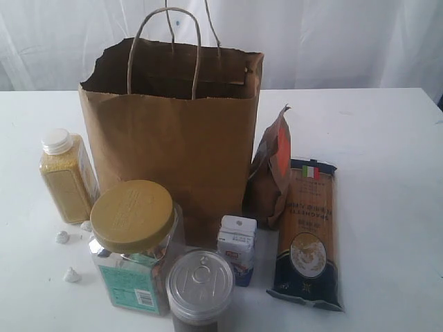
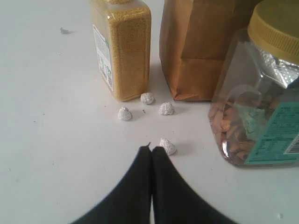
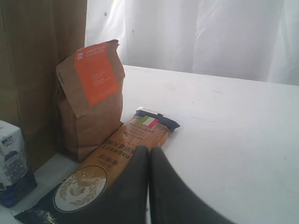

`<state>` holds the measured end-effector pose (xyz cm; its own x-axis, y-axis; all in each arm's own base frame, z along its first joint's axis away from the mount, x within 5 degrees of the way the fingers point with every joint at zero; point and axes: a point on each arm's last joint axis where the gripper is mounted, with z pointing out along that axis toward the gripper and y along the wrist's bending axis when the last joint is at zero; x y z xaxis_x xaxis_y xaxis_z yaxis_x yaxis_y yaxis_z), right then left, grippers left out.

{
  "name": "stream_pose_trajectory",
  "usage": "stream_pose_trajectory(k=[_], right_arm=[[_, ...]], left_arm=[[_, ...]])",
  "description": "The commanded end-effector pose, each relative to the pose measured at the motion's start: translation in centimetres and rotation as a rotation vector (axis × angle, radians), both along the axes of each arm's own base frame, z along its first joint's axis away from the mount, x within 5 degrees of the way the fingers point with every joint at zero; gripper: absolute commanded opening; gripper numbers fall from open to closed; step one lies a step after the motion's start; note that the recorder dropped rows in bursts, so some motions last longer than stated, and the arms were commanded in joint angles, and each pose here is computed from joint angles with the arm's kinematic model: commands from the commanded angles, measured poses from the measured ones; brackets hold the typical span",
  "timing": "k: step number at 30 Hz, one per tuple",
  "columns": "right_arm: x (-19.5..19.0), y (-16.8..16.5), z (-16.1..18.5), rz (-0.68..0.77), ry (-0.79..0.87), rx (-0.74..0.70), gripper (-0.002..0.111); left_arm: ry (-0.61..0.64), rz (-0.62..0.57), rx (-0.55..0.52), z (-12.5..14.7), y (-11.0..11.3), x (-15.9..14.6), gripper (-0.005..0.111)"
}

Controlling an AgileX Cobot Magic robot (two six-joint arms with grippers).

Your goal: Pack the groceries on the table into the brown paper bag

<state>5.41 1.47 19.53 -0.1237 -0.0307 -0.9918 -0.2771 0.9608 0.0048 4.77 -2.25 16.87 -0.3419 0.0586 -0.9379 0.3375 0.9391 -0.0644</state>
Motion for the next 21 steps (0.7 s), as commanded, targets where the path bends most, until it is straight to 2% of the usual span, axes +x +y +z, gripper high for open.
stream_pose_trajectory(k=[1, 15, 16, 17, 19, 20, 21], right_arm=[[0.0, -0.1, -0.2, -0.009, 0.001, 0.005, 0.000], [0.0, -0.1, -0.2, -0.009, 0.001, 0.005, 0.000], [0.0, -0.1, -0.2, -0.009, 0.001, 0.005, 0.000], [0.0, -0.1, -0.2, -0.009, 0.001, 0.005, 0.000], [0.0, -0.1, -0.2, -0.009, 0.001, 0.005, 0.000], [0.0, -0.1, -0.2, -0.009, 0.001, 0.005, 0.000], [0.0, -0.1, -0.2, -0.009, 0.001, 0.005, 0.000]], left_arm=[[0.000, 0.003, -0.007, -0.1, 0.0, 0.0, 0.000], [-0.002, 0.003, -0.008, -0.1, 0.0, 0.0, 0.000], [0.013, 0.009, -0.056, 0.0, -0.1, 0.0, 0.000], [0.053, 0.018, -0.163, 0.0, -0.4, -0.1, 0.000], [0.144, 0.044, -0.429, 0.3, -0.9, -0.3, 0.000], [0.211, 0.055, -0.601, 0.5, -1.3, -0.4, 0.000], [0.254, 0.059, -0.719, 0.7, -1.6, -0.5, 0.000]])
